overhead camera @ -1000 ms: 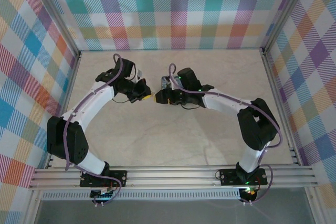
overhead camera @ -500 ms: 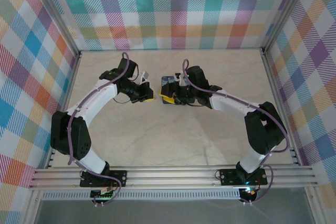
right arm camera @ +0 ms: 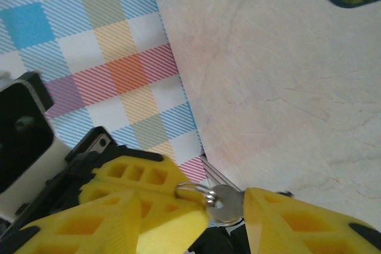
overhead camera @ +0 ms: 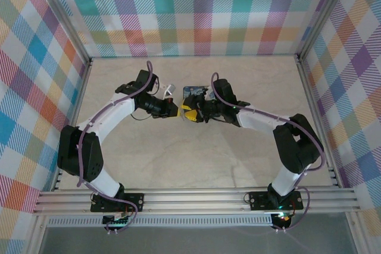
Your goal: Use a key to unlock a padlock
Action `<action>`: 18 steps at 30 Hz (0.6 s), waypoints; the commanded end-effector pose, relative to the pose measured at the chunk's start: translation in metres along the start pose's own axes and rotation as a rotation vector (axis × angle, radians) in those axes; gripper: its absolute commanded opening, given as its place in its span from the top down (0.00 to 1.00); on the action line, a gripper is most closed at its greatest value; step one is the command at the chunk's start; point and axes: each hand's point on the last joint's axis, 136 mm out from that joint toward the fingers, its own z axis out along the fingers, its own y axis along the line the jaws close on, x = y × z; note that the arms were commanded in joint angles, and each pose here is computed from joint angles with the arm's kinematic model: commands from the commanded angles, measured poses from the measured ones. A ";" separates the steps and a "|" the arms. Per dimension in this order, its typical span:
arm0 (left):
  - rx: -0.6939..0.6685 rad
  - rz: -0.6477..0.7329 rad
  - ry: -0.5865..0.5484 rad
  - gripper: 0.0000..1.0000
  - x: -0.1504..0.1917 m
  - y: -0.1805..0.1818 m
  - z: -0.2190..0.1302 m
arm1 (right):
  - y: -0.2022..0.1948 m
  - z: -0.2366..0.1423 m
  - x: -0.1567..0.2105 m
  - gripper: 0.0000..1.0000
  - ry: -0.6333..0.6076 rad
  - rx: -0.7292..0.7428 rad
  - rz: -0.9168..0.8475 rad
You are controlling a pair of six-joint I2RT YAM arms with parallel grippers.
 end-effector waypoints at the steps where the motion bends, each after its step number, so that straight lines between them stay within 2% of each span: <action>1: 0.045 0.061 -0.019 1.00 0.002 -0.016 -0.006 | 0.004 0.003 0.004 0.55 0.032 -0.033 0.004; 4: 0.062 0.060 -0.018 1.00 0.001 -0.018 -0.005 | 0.003 0.004 0.006 0.59 0.050 -0.045 -0.007; 14: 0.066 0.056 -0.044 1.00 -0.004 -0.017 -0.002 | 0.004 0.008 0.010 0.60 0.079 -0.063 0.020; 18: 0.070 0.028 -0.068 1.00 -0.009 -0.015 -0.003 | 0.000 0.008 0.011 0.65 0.082 -0.079 -0.001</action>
